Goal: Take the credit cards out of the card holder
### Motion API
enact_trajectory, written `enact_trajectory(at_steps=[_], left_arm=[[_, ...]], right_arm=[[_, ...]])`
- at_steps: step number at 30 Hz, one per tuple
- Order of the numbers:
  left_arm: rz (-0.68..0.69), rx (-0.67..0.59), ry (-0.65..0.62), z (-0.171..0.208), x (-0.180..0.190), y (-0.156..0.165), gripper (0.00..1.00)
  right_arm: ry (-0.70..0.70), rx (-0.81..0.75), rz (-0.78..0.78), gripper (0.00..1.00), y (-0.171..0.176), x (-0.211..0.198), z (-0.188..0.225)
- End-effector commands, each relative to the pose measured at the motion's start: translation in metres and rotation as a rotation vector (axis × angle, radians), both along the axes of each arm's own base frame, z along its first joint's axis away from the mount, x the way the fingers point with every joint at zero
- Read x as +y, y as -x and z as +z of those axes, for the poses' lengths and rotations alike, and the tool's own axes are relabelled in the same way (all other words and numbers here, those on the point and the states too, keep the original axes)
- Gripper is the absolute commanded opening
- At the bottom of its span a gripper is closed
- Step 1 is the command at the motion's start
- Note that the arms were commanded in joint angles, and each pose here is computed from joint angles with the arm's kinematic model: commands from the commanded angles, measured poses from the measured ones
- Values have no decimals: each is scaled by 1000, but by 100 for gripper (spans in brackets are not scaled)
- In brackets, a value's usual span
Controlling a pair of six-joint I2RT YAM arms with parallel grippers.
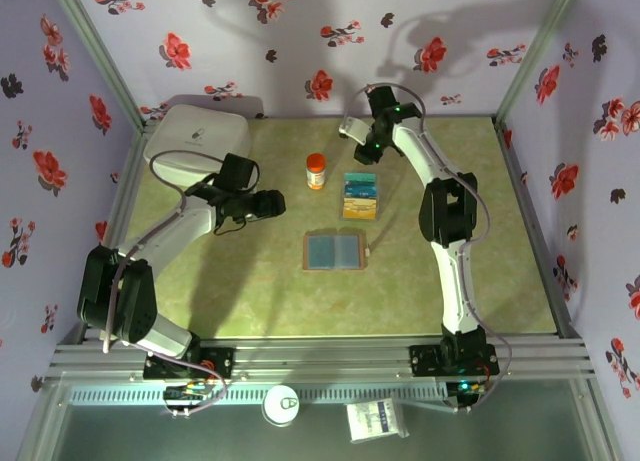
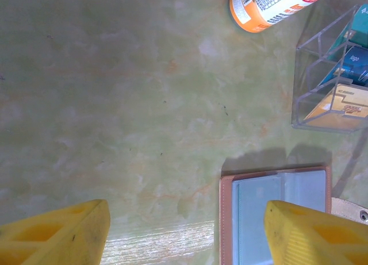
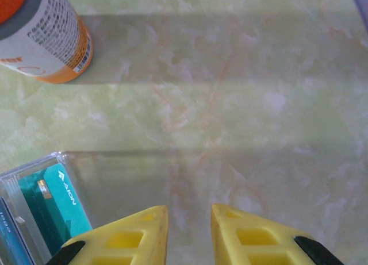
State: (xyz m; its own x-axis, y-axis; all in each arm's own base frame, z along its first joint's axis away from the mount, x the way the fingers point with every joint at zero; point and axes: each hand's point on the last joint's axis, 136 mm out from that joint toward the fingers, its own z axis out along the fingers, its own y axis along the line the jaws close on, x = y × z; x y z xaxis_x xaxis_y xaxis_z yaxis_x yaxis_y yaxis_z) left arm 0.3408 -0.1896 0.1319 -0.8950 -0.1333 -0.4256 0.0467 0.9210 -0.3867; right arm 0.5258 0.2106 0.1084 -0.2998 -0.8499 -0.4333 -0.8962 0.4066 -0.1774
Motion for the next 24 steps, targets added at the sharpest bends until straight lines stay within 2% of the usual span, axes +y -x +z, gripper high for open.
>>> enact_trajectory(at_steps=[1,5,15,24], left_arm=[[-3,25,-3,-5,0,-2,71],[-4,32,-1,-6,-1,-3,71],[-4,37,6,-10,-2,-3,70],[-9,44,12,-11,-3,0,70]], right_arm=[[25,64,6,26,13,2,-20],[18,98,29,26,23,5,-22],[14,60,26,27,18,5,-15],[23,141,56,26,36,6,-25]])
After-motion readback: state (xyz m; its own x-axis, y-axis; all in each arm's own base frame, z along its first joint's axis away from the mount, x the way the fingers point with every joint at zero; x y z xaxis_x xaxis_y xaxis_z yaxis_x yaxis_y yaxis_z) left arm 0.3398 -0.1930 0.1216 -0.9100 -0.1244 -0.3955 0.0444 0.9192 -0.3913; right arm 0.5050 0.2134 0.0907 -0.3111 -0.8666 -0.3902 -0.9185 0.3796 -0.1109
